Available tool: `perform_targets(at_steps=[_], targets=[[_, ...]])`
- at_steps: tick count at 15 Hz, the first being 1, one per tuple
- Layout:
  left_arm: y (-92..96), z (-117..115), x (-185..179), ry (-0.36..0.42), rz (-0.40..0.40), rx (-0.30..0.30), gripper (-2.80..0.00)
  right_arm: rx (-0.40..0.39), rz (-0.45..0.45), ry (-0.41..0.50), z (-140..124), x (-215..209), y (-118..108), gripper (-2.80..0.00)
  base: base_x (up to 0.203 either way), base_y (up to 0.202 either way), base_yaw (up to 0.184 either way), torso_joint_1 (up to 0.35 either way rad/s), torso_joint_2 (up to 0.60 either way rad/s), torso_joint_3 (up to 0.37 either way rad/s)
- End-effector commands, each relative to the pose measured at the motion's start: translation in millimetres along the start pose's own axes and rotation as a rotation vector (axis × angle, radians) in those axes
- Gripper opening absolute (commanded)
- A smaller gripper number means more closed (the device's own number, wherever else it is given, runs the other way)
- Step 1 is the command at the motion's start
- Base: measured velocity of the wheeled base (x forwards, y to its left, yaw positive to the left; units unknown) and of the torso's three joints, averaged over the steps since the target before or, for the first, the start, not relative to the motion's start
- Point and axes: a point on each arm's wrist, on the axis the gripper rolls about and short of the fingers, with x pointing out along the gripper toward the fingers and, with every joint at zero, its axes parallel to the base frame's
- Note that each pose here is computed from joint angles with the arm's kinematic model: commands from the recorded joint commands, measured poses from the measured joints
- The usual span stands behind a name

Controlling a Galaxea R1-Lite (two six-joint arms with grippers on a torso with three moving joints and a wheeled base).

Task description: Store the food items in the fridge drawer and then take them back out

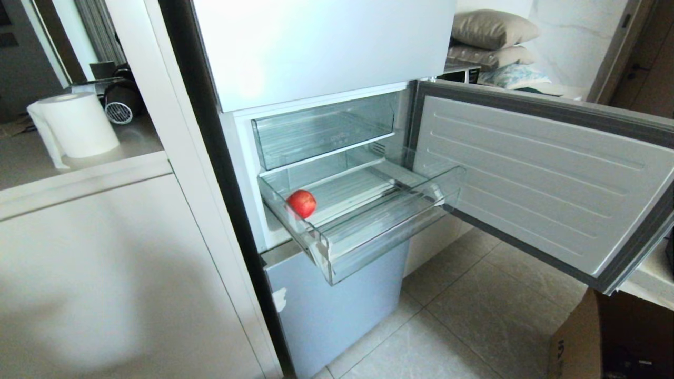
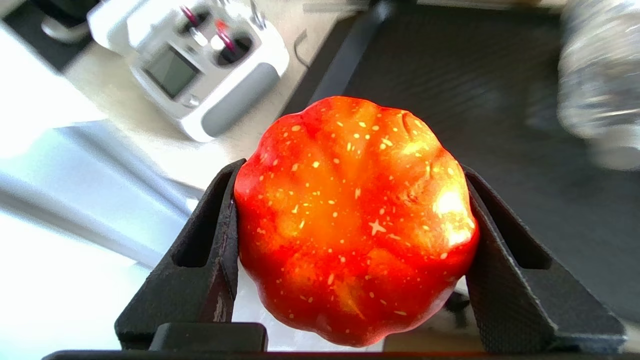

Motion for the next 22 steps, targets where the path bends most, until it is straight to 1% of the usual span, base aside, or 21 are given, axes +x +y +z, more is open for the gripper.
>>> perform_targets(at_steps=[1,4,6,8,13,17,20,22], targets=[[0.0,0.0,0.1,0.001,0.002,0.000,-2.80,-0.070,-0.021,-0.104,24.1,-51.9,29.4,-2.80,0.000,0.000,0.000,0.000,0.00,0.000],[0.0,0.0,0.1,0.001,0.000,0.000,-2.80,-0.109,-0.017,-0.151,23.3,-88.2,57.8,-2.80,0.000,0.000,0.000,0.000,0.00,0.000],[0.0,0.0,0.1,0.001,0.000,0.000,-2.80,-0.133,0.023,-0.170,19.3,-104.6,76.6,-2.80,0.000,0.000,0.032,-0.001,0.00,0.003],[0.0,0.0,0.1,0.001,0.000,0.000,-2.80,-0.147,0.063,-0.177,13.5,-114.5,91.1,-2.80,-0.002,-0.006,0.149,-0.009,0.00,0.005],[0.0,0.0,0.1,0.001,0.001,0.000,-2.80,-0.163,0.124,-0.177,6.4,-120.0,108.1,-2.80,0.000,-0.011,0.177,0.001,0.00,0.005],[0.0,0.0,0.1,0.001,0.001,0.000,-2.80,-0.172,0.196,-0.166,2.4,-117.4,121.1,-2.80,-0.001,-0.010,0.178,0.005,0.00,0.004],[0.0,0.0,0.1,0.001,0.001,-0.001,-2.80,-0.172,0.306,-0.128,-5.8,-109.8,134.2,-2.80,-0.001,-0.008,0.157,0.000,0.00,0.003],[0.0,0.0,0.1,0.001,0.002,0.000,-2.80,-0.176,0.417,-0.092,-11.0,-100.1,150.5,-2.80,0.001,-0.001,0.048,-0.001,0.00,0.003]])
